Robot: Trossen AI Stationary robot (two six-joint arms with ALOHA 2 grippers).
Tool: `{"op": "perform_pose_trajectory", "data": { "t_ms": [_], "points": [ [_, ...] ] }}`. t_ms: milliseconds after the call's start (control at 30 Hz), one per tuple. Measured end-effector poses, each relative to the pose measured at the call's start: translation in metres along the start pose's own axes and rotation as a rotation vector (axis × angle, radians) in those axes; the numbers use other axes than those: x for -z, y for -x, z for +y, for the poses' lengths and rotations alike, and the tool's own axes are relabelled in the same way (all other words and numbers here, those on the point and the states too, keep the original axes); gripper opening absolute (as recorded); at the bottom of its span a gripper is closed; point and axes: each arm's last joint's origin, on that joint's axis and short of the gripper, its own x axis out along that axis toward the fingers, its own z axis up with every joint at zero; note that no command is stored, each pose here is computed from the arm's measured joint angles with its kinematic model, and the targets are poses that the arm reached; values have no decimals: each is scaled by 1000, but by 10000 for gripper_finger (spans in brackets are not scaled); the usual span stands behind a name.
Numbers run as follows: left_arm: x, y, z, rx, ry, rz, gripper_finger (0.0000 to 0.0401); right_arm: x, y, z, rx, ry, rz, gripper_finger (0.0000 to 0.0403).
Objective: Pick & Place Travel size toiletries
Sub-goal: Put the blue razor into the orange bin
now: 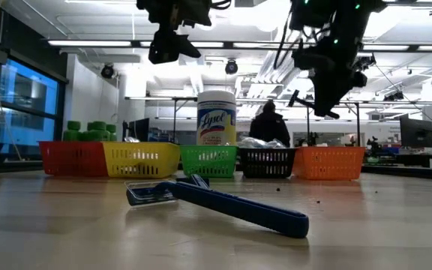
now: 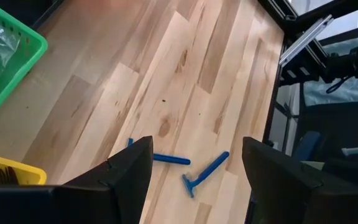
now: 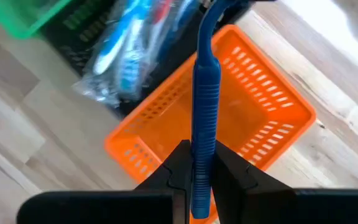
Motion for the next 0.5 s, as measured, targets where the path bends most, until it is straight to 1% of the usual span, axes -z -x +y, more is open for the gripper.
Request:
{"op": "perform_pose_trajectory", "data": {
  "t_ms": [133, 200, 300, 333, 400, 500],
  "points": [
    [2, -1, -3, 4, 15, 6, 239, -8, -13, -14, -44, -66, 78, 36],
    [3, 2, -5, 8, 13, 4, 239, -5, -21, -18, -47, -78, 119, 36],
    [5, 6, -9, 19, 3, -7, 239, -1, -28, -19, -82, -83, 121, 33],
    [6, 7, -9, 14, 4, -5, 239, 1, -30, -19, -84, -84, 126, 32],
    [6, 9, -12, 19, -3, -14, 239, 6, -34, -21, -54, -85, 147, 36],
    [9, 14, -13, -2, -4, -20, 239, 8, -36, -22, -49, -84, 144, 56]
  ]
}}
